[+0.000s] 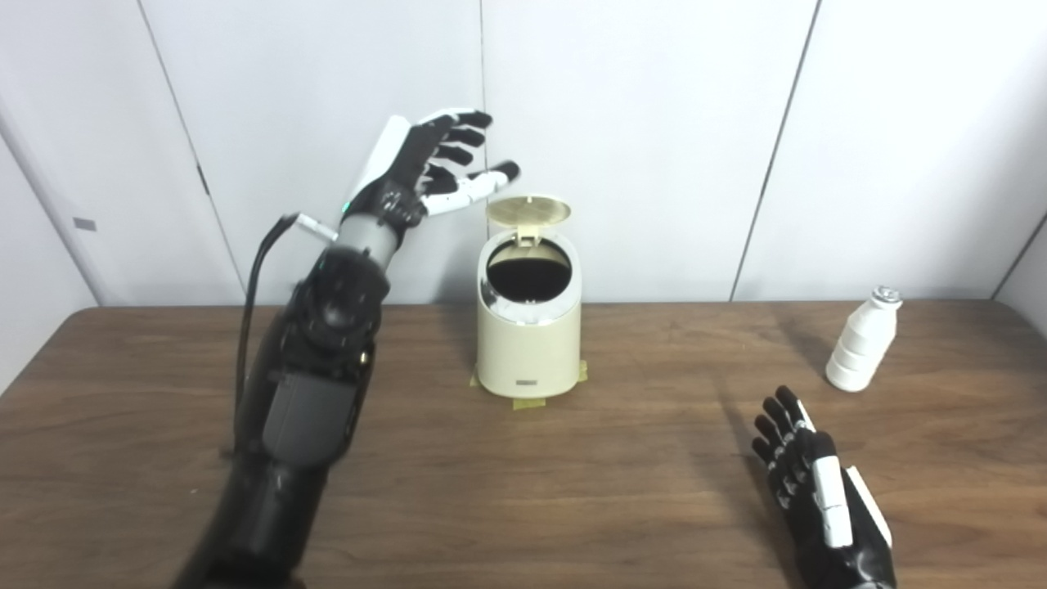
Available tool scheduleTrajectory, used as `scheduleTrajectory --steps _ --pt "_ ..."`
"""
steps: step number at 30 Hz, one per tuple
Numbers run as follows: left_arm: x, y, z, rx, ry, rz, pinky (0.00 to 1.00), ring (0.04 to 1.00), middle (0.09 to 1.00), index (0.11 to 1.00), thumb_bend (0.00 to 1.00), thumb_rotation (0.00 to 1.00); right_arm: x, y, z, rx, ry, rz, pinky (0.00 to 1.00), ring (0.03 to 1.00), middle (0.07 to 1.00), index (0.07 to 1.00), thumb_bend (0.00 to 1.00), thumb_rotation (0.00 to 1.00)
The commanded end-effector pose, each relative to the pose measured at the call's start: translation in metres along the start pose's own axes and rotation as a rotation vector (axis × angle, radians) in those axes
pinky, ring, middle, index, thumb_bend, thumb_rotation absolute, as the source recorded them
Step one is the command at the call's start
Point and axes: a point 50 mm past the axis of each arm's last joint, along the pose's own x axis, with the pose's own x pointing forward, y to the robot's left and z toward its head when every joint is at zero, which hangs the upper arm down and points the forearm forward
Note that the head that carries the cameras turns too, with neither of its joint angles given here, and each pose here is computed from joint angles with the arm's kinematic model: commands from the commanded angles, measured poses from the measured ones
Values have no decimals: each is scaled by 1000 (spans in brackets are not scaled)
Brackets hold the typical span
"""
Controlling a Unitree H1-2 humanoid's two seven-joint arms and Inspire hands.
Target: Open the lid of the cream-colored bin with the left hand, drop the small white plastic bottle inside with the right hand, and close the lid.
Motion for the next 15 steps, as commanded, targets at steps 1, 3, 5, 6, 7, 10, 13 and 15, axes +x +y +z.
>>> scheduleTrajectory --steps 1,3,5,6,7,10,13,15 --pt "-8 9 7 -35 -55 65 667 764 798 879 555 421 6 0 19 -26 -113 -1 961 969 981 1000 702 856" --pt "-21 7 1 -76 -51 83 700 774 802 875 562 426 7 -3 19 -48 -135 -2 953 966 982 1000 669 821" --pt "-36 6 -4 -97 -38 91 720 783 812 884 555 448 9 -4 22 -56 -145 -3 938 955 975 999 676 798" --pt "-44 6 -8 -104 -29 93 731 789 818 885 549 460 10 -4 24 -67 -150 -2 935 954 975 998 678 791" --pt "-53 6 -11 -112 -17 94 744 800 827 885 542 476 10 -4 27 -80 -158 1 930 953 974 995 673 791" --pt "-77 6 -23 -155 17 95 738 798 835 895 529 517 11 -2 35 -133 -175 -4 908 950 970 994 643 796" --pt "-100 4 -35 -225 49 98 763 807 847 919 516 559 12 0 45 -152 -186 -24 871 930 959 988 656 754" --pt "-112 2 -42 -269 70 103 785 828 866 934 502 591 13 3 53 -162 -201 -35 865 922 951 983 645 711"
